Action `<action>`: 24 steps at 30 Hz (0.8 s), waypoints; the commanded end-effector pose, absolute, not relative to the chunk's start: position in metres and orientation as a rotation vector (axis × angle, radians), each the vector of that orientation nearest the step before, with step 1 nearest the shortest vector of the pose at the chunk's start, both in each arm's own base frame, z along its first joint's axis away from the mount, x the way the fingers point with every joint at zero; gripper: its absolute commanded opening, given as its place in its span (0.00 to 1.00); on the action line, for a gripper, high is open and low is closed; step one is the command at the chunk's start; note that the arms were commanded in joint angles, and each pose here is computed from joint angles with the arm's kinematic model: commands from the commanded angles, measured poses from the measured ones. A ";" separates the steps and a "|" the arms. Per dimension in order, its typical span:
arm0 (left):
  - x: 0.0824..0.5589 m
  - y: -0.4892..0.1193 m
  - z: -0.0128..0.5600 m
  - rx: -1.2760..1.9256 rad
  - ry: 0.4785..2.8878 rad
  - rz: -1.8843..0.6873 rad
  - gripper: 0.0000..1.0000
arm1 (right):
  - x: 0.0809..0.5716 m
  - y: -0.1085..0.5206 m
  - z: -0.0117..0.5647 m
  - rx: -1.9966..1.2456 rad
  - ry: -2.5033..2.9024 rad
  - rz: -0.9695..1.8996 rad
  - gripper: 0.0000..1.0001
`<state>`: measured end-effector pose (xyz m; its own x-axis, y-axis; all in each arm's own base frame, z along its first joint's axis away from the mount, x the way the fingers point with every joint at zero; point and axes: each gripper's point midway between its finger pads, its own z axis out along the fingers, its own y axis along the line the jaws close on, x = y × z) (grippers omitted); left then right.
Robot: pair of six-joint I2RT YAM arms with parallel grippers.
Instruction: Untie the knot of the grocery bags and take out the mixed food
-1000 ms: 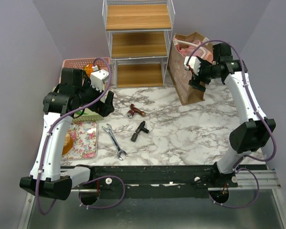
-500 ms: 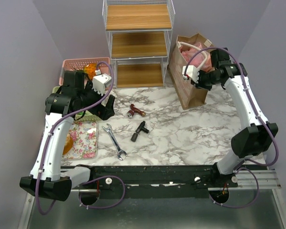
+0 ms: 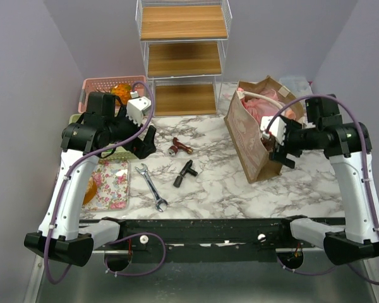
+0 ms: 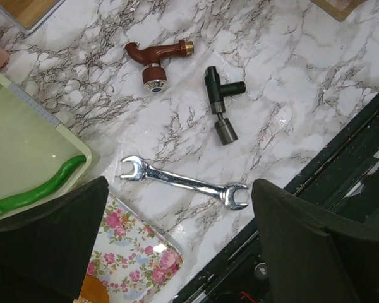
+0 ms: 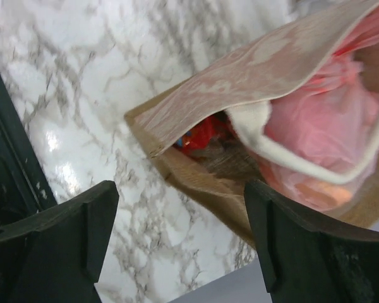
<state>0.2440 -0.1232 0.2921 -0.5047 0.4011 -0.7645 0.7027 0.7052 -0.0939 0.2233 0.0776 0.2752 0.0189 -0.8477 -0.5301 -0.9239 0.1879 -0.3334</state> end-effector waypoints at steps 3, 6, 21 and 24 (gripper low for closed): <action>0.245 -0.133 0.300 0.879 2.108 -0.558 0.98 | 0.236 0.121 0.365 -1.323 1.785 0.394 0.89; 0.246 -0.135 0.301 0.881 2.108 -0.562 0.98 | 0.277 0.128 0.399 -1.018 1.845 0.431 0.89; 0.251 -0.124 0.313 0.847 2.082 -0.448 0.99 | 0.404 0.075 0.322 -0.380 2.252 0.215 0.62; 0.249 -0.123 0.312 0.849 2.089 -0.447 0.99 | 0.421 0.062 0.305 -0.410 2.271 0.103 0.63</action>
<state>0.2511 -0.1264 0.3113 -0.4515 0.4025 -0.7964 0.7074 0.7054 -0.0446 0.3953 0.0760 0.2939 -0.6848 -0.2516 -0.6839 -0.3830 0.9227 0.0440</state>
